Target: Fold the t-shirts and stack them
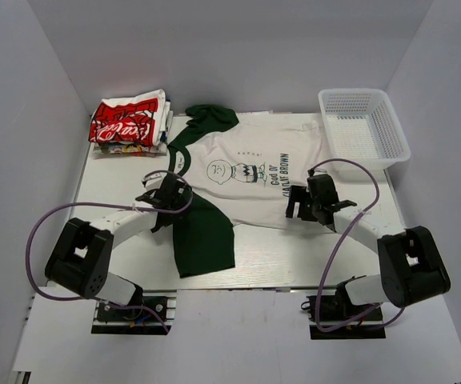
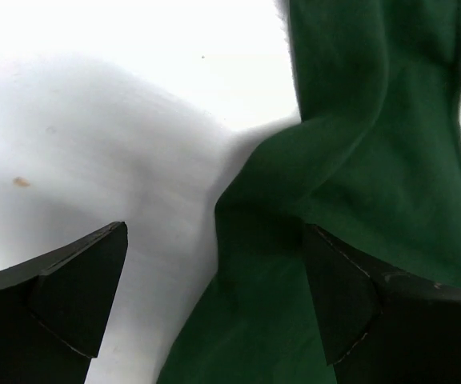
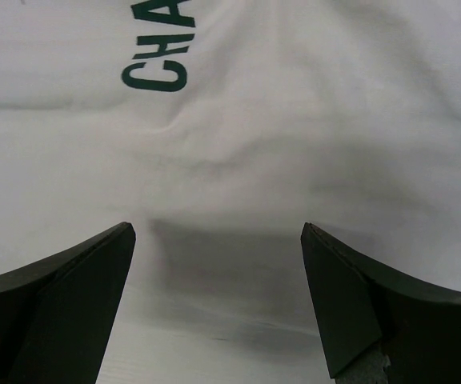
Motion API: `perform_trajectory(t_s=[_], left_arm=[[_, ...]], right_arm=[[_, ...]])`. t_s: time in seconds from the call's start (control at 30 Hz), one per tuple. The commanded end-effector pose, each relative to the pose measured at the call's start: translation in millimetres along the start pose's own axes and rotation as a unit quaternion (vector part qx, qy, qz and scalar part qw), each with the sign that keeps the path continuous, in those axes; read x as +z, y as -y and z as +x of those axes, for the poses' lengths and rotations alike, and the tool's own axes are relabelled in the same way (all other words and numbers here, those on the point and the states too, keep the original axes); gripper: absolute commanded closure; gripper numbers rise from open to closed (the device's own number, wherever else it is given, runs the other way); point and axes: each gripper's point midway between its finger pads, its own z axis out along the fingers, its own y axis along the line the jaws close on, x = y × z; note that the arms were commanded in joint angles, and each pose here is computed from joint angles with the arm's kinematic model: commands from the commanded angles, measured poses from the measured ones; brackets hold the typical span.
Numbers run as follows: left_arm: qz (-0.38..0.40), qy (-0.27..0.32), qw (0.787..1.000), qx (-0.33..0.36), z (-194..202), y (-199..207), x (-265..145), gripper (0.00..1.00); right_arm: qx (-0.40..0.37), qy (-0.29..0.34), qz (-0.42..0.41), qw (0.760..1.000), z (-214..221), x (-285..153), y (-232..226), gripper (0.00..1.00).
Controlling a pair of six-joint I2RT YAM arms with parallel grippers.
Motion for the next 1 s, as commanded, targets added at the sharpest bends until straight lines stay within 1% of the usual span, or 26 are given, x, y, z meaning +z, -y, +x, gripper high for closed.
perform_trajectory(t_s=[0.0,0.07,0.1,0.13,0.17,0.2,0.23,0.3,0.33,0.37,0.4,0.43,0.5,0.53,0.67,0.77,0.83,0.87,0.9,0.97], left_arm=[[0.030,0.025,0.999,-0.008,-19,5,-30,0.00],[0.070,0.037,0.997,0.001,-29,18,-48,0.00],[0.113,0.031,0.993,0.001,-32,30,-65,0.00],[0.129,0.020,0.991,0.002,-26,31,-69,0.00],[0.162,-0.007,0.987,0.005,-15,38,-76,0.00],[0.174,-0.029,0.984,0.010,-4,38,-81,0.00],[0.201,-0.067,0.977,0.016,13,40,-89,0.00],[0.205,-0.115,0.972,0.014,37,33,-97,0.00],[0.206,-0.141,0.968,0.011,54,26,-96,0.00],[0.220,-0.159,0.963,0.004,63,24,-104,0.00],[0.219,-0.172,0.960,-0.002,71,20,-105,0.00],[0.211,-0.197,0.957,-0.005,87,12,-107,0.00],[0.199,-0.224,0.954,-0.003,102,2,-109,0.00],[0.180,-0.243,0.953,-0.006,112,-7,-110,0.00],[0.128,-0.278,0.952,0.007,135,-27,-103,0.00],[0.119,-0.305,0.945,0.014,147,-29,-102,0.06],[0.130,-0.322,0.938,0.025,157,-27,-106,0.19],[0.122,-0.335,0.934,0.033,166,-32,-106,0.25],[0.115,-0.345,0.931,0.033,173,-38,-106,0.53],[0.118,-0.358,0.926,0.038,179,-40,-110,0.78]], right_arm=[[0.002,0.041,-0.032,0.999,-23,-19,-13,0.10],[0.011,0.047,-0.036,0.998,-29,-28,-16,0.10],[0.026,0.064,-0.040,0.997,-37,-38,-19,0.10],[0.032,0.073,-0.032,0.996,-42,-42,-16,0.10],[0.040,0.084,-0.028,0.995,-44,-47,-14,0.10],[0.049,0.090,-0.023,0.995,-45,-50,-12,0.10],[0.082,0.115,0.002,0.990,-49,-58,-1,0.10],[0.118,0.135,0.035,0.983,-48,-63,12,0.10],[0.143,0.168,0.033,0.975,-58,-76,14,0.10],[0.161,0.162,0.065,0.972,-36,-69,32,0.10],[0.169,0.175,0.082,0.966,-35,-72,41,0.10],[0.183,0.196,0.079,0.960,-32,-79,45,0.10],[0.190,0.216,0.096,0.953,-33,-85,54,0.10],[0.199,0.237,0.099,0.946,-36,-94,58,0.10],[0.196,0.240,0.111,0.944,-34,-101,64,0.10],[0.194,0.226,0.114,0.948,-31,-100,64,0.10],[0.195,0.205,0.121,0.952,-24,-95,64,0.10],[0.192,0.187,0.134,0.954,-16,-92,67,0.10],[0.207,0.177,0.142,0.952,-14,-90,68,0.10],[0.207,0.152,0.175,0.950,-2,-89,78,0.10]])
